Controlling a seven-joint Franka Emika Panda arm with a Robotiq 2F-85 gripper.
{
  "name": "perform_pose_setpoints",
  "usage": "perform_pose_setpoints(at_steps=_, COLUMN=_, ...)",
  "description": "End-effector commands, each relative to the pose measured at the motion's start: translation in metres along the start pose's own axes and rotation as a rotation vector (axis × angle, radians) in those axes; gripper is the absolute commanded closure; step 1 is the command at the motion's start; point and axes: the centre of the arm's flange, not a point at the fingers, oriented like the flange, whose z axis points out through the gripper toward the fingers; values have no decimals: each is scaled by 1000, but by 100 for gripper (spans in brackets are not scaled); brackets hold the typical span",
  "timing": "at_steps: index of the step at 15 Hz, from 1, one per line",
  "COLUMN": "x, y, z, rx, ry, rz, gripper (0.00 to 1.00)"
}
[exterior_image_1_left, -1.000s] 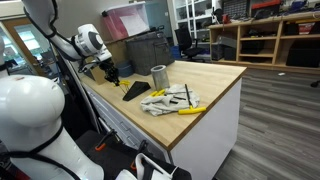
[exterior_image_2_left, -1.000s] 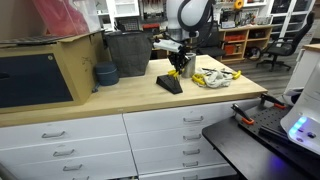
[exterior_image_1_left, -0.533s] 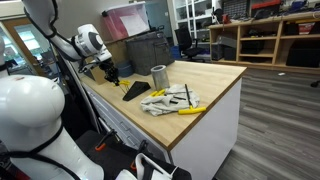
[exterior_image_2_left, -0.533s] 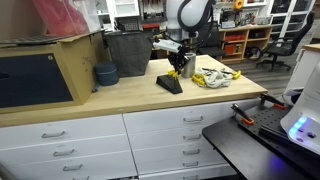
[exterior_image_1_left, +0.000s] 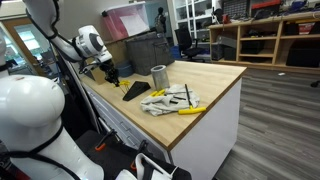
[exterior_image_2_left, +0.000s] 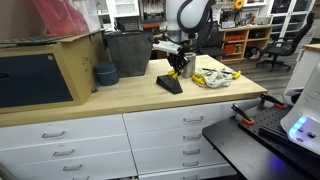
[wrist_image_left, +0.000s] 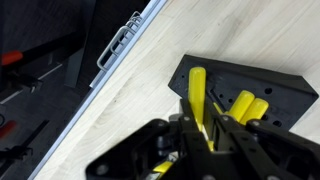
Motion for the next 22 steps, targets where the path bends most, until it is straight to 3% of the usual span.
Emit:
perform_pose_setpoints(at_steps=1, x=-3, y=-9, z=0, rx=18, ry=-15, rz=-15, gripper=96)
perform_pose_setpoints(at_steps=22, x=-3, y=-13, z=1, rx=4, ry=-29, rz=-19, gripper=96)
